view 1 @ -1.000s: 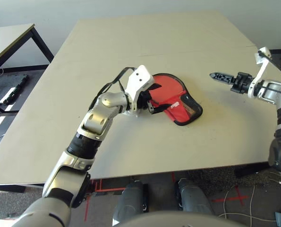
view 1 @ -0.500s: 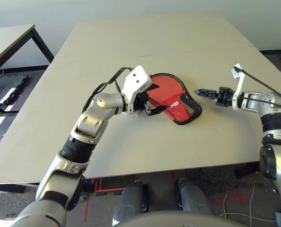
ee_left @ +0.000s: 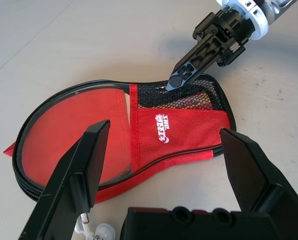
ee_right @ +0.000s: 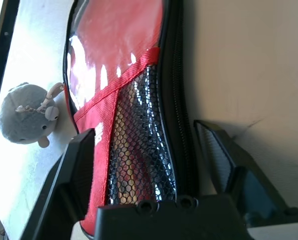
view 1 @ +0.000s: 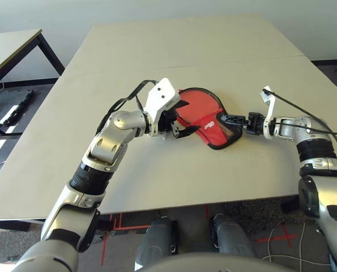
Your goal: Store the ping-pong paddle in its case and zip it.
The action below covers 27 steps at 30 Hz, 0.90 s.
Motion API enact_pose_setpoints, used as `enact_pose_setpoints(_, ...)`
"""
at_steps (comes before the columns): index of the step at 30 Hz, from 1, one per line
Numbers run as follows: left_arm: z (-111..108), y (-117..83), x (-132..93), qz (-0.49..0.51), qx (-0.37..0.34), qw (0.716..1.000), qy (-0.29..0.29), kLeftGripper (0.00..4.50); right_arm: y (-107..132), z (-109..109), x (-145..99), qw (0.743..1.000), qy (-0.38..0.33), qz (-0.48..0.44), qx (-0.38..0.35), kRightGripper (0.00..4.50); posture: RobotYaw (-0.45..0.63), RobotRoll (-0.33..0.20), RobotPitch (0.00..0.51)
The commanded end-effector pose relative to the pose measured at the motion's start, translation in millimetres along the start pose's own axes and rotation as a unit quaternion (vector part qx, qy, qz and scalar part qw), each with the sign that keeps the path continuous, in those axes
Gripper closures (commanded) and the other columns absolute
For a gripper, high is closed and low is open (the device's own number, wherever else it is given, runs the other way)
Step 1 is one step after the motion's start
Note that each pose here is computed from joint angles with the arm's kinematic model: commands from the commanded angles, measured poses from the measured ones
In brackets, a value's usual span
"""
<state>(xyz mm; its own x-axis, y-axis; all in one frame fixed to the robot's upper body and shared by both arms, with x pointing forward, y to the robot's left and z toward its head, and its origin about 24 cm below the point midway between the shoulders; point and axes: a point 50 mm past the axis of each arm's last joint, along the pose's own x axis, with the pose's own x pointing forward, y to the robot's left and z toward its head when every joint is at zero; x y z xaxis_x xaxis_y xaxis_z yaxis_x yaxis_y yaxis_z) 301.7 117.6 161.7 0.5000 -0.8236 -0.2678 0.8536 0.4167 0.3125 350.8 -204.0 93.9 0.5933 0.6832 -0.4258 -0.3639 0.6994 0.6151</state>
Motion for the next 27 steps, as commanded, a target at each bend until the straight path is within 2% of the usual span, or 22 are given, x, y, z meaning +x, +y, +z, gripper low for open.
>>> enact_pose_setpoints(1, -1, 0, -4, 0.003, -0.001, 1.000, 0.005, 0.00, -4, -9, 4, 1.000, 0.019, -0.013, 0.019, 1.55, 0.05, 0.000, 0.069)
enact_pose_setpoints(10, -3, 0, -4, 0.003, -0.002, 1.000, 0.008, 0.00, -7, -10, 1, 0.999, 0.021, -0.020, 0.032, 4.36, 0.04, 0.000, 0.075)
enact_pose_setpoints(11, -3, 0, -4, 0.004, -0.003, 1.000, 0.008, 0.00, -7, -11, 0, 0.999, 0.021, -0.020, 0.035, 4.46, 0.04, 0.000, 0.075)
enact_pose_setpoints(18, -4, 0, -4, 0.003, -0.002, 1.000, 0.010, 0.00, -9, -19, -8, 0.997, 0.028, -0.012, 0.064, 4.46, 0.05, 0.000, 0.072)
enact_pose_setpoints(27, -5, 0, -3, 0.004, -0.002, 1.000, 0.009, 0.00, -6, -45, -38, 0.996, 0.054, -0.006, 0.067, 4.46, 0.05, 0.000, 0.064)
